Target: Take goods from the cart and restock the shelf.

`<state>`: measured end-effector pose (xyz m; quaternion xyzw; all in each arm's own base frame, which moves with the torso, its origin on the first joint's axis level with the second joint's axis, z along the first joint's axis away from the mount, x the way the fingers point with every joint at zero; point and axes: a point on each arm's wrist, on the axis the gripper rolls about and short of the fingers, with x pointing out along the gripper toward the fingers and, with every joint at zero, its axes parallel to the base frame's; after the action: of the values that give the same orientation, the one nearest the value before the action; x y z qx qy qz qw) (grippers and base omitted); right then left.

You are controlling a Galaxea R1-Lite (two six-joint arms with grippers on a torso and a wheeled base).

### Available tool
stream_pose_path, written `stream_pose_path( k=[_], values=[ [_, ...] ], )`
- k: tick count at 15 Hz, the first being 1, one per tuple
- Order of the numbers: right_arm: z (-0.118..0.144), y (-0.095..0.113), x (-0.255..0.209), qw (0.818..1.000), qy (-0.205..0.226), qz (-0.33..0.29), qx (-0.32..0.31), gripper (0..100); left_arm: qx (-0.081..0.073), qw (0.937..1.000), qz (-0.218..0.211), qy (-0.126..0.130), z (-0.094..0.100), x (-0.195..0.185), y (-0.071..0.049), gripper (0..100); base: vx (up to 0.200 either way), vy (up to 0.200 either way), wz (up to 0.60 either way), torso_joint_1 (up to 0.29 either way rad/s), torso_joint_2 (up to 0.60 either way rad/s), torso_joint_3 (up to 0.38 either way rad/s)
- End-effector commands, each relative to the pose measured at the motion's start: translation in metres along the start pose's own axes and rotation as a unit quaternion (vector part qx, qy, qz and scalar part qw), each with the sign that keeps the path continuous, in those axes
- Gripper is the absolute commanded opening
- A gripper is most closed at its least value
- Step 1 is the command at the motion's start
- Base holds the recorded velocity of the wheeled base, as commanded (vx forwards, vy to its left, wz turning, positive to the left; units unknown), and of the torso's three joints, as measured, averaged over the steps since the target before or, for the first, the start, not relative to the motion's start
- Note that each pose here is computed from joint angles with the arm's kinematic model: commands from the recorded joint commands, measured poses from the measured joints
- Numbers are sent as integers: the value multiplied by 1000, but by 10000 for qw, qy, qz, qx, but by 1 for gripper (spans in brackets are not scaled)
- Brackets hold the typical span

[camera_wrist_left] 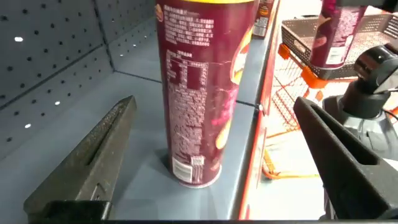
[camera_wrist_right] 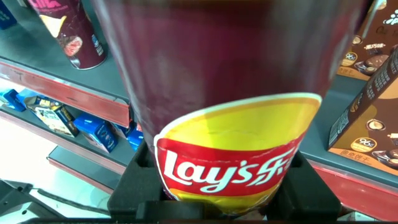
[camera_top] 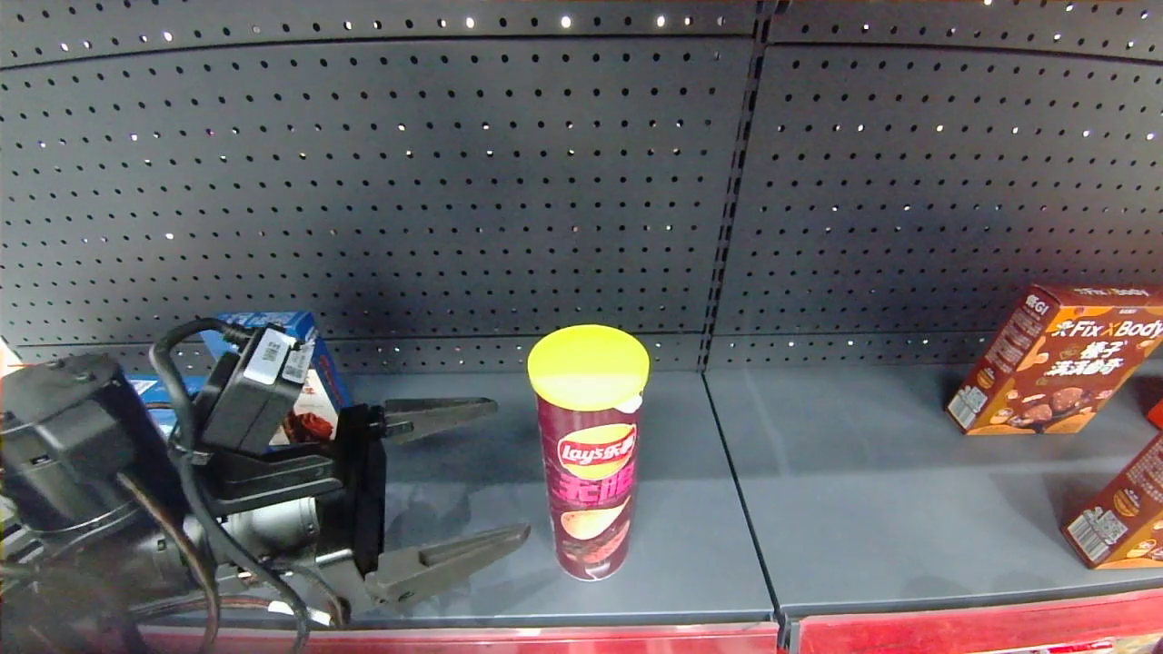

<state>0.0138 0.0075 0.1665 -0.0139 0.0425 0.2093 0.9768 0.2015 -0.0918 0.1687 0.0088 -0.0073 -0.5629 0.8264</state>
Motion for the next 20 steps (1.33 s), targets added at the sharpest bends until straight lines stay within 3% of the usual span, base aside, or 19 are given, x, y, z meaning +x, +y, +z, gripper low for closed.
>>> stream_pose_path(
  k=[1, 5, 8, 10, 11, 12, 13, 14, 18, 19, 20],
  values=[
    [0, 0, 0, 10000, 0, -4, -4, 0, 113, 9994, 321, -97, 6, -26, -12, 100, 0, 0, 0, 0, 0, 0],
    [1, 0, 0, 10000, -22, -35, -6, 0, 160, 9973, 697, -176, 6, -51, -32, 100, 0, 0, 0, 0, 0, 0],
    [0, 1, -5, 9999, -134, -61, -18, 0, 227, 9883, 1464, -375, 12, -60, -41, 100, 0, 0, 0, 0, 0, 0],
    [-3, 2, -12, 9999, -111, -129, -8, 0, 188, 9763, 2099, -493, 12, -73, -53, 100, 0, 0, 0, 0, 0, 0],
    [-7, 3, -16, 9999, -66, -158, 3, 0, 122, 9687, 2444, -427, 6, -82, -61, 100, 0, 0, 0, 0, 0, 0],
    [-9, 4, -19, 9998, -73, -159, 1, 0, 84, 9654, 2578, -390, 3, -86, -65, 100, 0, 0, 0, 0, 0, 0],
    [-11, 4, -21, 9999, -66, -158, 3, 0, 34, 9592, 2810, -300, -5, -97, -79, 100, 0, 0, 0, 0, 0, 0],
    [-11, 4, -21, 9998, -65, -174, 3, 0, 34, 9540, 2986, -279, -8, -103, -85, 100, 0, 0, 0, 0, 0, 0],
    [-7, 4, -21, 9998, -88, -174, -1, 0, 167, 9220, 3845, -410, -12, -124, -94, 100, 0, 0, 0, 0, 0, 0],
    [-7, 4, -22, 9998, -103, -182, -4, 0, 184, 9193, 3908, -434, -12, -126, -98, 100, 0, 0, 0, 0, 0, 0],
    [-5, 4, -22, 9997, -132, -229, -9, 0, 188, 9168, 3964, -441, -17, -133, -112, 100, 0, 0, 0, 0, 0, 0]
  ],
)
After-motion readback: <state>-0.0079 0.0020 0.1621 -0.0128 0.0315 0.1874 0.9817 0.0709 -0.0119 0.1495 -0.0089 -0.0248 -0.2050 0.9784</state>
